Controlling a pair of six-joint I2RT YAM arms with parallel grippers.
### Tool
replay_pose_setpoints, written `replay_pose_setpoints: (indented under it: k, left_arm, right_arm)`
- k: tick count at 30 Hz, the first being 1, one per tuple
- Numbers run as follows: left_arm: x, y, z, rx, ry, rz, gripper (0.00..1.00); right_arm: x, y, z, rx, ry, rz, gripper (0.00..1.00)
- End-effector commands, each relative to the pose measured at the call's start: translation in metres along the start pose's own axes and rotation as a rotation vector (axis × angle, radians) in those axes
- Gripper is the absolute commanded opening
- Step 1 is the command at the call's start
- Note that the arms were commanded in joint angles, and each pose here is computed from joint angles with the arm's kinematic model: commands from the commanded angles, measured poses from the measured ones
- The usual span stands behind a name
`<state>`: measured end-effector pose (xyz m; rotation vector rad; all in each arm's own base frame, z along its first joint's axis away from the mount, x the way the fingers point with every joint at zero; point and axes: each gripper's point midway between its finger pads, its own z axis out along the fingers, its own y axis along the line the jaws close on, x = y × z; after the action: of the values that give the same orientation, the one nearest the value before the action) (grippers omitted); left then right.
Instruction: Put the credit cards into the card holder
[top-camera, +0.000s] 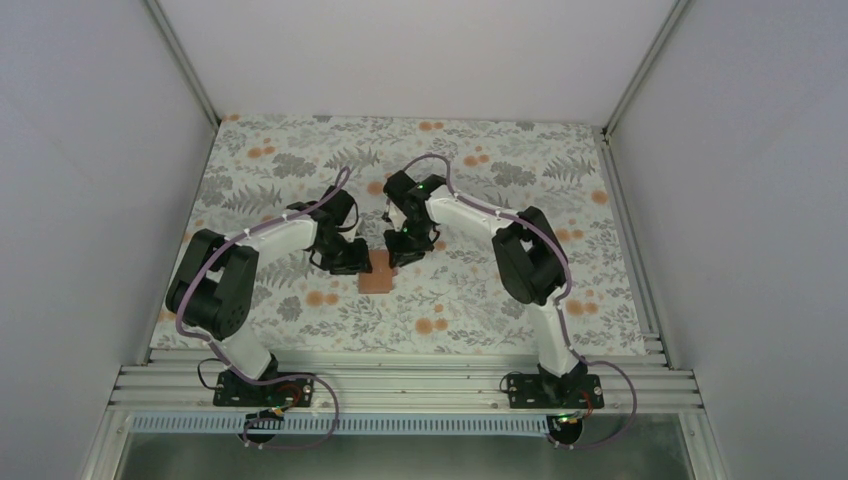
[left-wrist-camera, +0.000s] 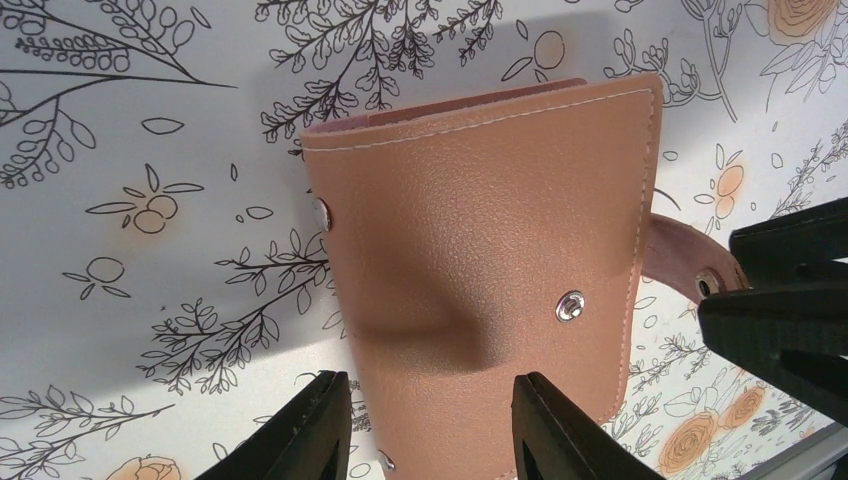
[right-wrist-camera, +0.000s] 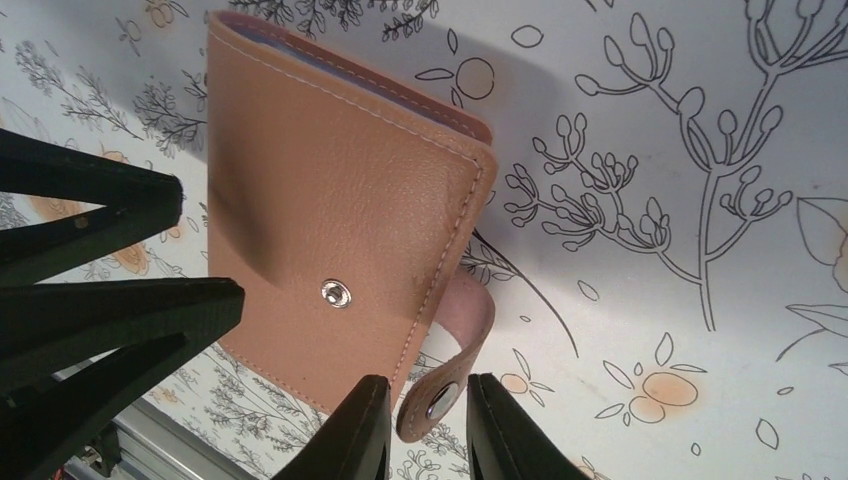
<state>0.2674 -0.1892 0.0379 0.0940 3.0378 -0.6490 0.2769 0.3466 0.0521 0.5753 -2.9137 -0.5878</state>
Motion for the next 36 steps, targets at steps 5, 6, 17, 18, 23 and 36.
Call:
replay_pose_setpoints:
  k: [5, 6, 17, 18, 23, 36]
  left_arm:
    - [-0.001, -0.001, -0.004, -0.005, -0.016, 0.027, 0.41]
    - [-0.001, -0.001, -0.004, -0.005, -0.016, 0.028, 0.41]
    - [0.001, 0.001, 0.001, -0.005, -0.008, 0.026, 0.41]
    - [0.001, 0.001, 0.001, -0.005, -0.006, 0.026, 0.41]
    - [0.003, 0.003, 0.005, -0.006, 0.005, 0.025, 0.41]
    - [0.007, 0.003, 0.010, 0.002, 0.017, 0.029, 0.41]
  right_arm:
    - [-0.001, 0.003, 0.003, 0.027, 0.003, -0.007, 0.13]
    - [-0.001, 0.002, 0.003, 0.030, 0.004, -0.005, 0.10]
    - [-0.004, 0.021, -0.002, -0.059, -0.006, -0.015, 0.04]
    - [-0.005, 0.024, -0.002, -0.073, -0.004, -0.014, 0.04]
    - [-0.010, 0.035, 0.000, -0.116, 0.004, -0.012, 0.04]
    - [-0.013, 0.039, 0.021, -0.140, 0.038, 0.000, 0.04]
